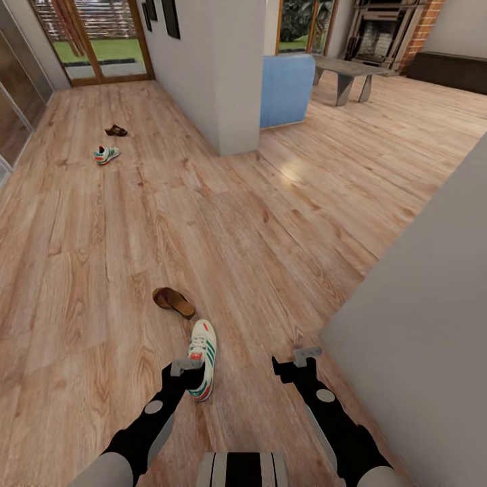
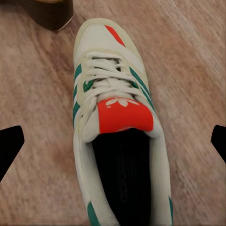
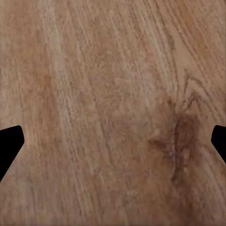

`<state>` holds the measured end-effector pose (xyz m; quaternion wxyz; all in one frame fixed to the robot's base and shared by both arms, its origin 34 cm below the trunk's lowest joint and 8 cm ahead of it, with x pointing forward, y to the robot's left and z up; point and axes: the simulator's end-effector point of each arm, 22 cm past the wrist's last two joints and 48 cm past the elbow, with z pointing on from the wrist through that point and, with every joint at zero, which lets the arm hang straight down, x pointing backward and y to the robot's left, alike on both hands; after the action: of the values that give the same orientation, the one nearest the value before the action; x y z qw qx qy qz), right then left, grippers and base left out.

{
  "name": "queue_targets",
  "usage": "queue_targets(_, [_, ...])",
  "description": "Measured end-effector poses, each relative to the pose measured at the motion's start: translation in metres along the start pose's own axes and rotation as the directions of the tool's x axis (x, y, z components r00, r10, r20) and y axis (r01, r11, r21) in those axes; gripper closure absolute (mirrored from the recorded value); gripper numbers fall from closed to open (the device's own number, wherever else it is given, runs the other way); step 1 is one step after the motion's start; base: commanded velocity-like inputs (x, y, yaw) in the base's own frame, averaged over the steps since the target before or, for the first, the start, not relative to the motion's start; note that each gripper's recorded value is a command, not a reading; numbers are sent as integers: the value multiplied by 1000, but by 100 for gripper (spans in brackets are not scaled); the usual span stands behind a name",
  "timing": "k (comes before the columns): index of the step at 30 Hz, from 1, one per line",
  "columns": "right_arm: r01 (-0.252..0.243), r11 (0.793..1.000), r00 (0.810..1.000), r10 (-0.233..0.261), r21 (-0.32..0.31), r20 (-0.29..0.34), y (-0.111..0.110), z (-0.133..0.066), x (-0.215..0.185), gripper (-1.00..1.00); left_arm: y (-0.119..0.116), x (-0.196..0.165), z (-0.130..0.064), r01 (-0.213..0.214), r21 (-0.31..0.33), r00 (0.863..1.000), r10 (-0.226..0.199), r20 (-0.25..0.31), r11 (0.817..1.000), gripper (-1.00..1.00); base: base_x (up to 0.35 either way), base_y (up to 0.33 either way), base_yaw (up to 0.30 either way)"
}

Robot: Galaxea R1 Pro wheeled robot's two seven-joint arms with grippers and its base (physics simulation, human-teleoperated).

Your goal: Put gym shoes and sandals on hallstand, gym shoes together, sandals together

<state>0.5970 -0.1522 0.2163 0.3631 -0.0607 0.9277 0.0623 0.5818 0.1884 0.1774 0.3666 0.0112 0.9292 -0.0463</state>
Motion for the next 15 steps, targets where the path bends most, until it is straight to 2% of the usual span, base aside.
queue_targets(15, [-1,1000,1000,1,-1,-8,0,2,4,-100,-2,9,1,3,3,1000,-3,-16,1000,-100,0,0,0])
